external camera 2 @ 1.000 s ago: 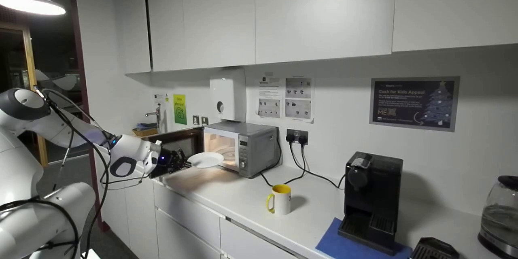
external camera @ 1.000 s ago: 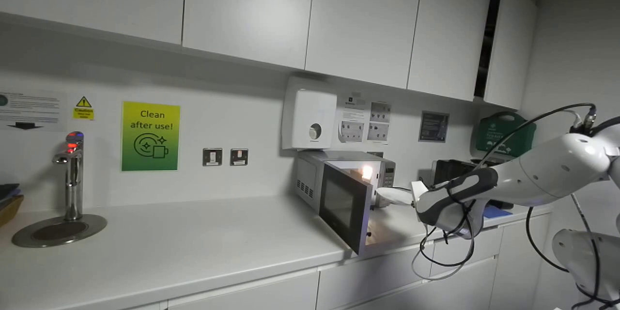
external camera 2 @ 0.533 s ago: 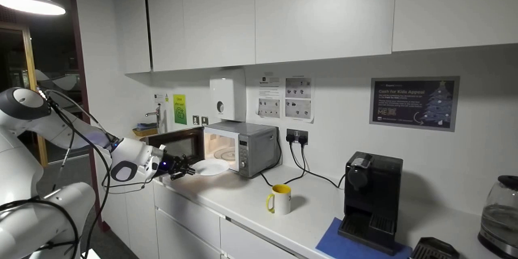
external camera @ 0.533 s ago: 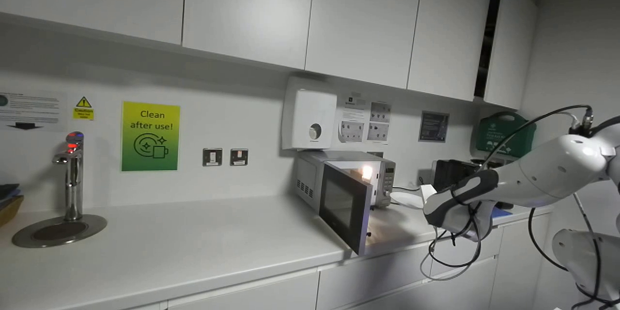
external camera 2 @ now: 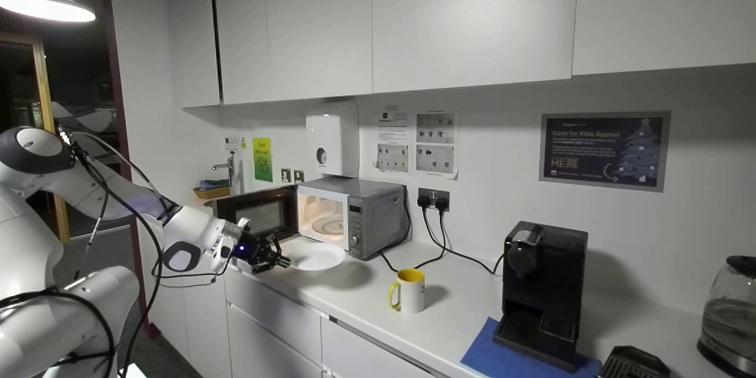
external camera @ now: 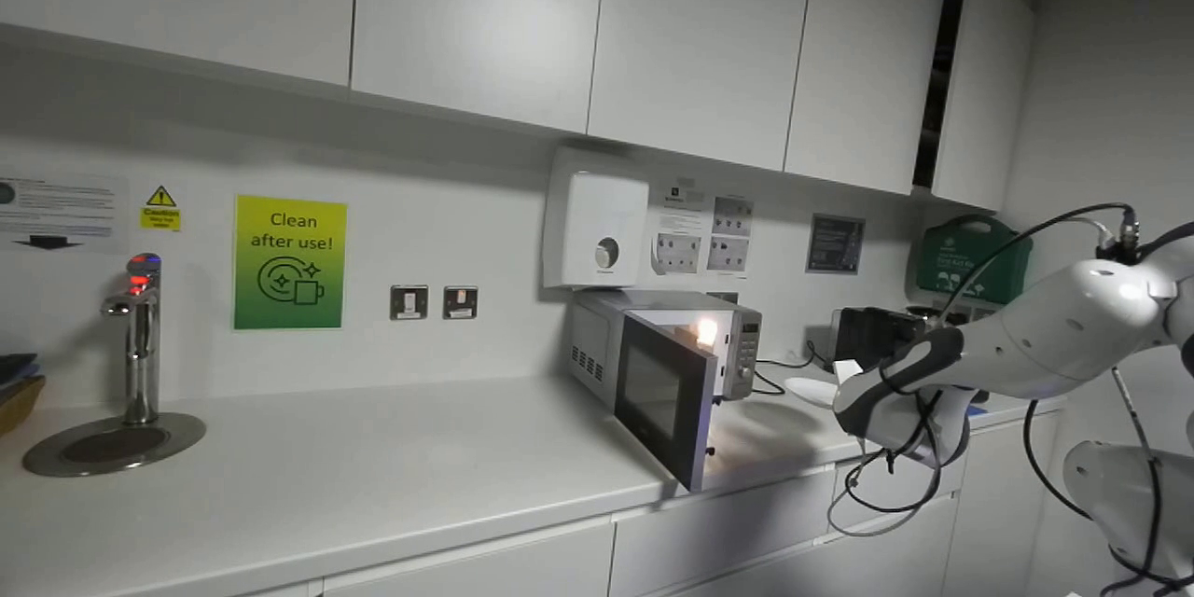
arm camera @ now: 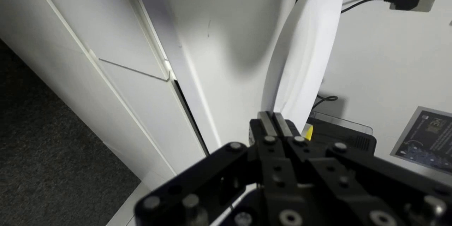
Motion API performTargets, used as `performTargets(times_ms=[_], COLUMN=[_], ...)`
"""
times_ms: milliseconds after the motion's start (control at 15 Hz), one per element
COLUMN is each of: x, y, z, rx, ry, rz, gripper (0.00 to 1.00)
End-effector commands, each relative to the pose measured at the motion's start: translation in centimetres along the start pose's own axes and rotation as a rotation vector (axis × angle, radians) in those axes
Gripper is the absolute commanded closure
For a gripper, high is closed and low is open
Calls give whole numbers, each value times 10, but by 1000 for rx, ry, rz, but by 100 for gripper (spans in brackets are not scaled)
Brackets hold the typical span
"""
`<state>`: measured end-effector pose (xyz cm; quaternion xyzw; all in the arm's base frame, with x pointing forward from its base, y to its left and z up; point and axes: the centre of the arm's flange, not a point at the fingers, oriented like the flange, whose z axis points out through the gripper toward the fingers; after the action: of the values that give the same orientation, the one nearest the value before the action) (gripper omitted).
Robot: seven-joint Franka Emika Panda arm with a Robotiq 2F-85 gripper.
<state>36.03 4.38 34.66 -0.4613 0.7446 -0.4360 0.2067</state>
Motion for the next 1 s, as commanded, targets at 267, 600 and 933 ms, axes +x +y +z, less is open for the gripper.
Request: performTargets(times_ms=[267,600,933], x=[40,42,38], y=[-9,-10,-4], z=[10,19,28], rx=[19,28,29], ry=[64,64,63], rz=[10,6,-32], gripper=[99,99,99])
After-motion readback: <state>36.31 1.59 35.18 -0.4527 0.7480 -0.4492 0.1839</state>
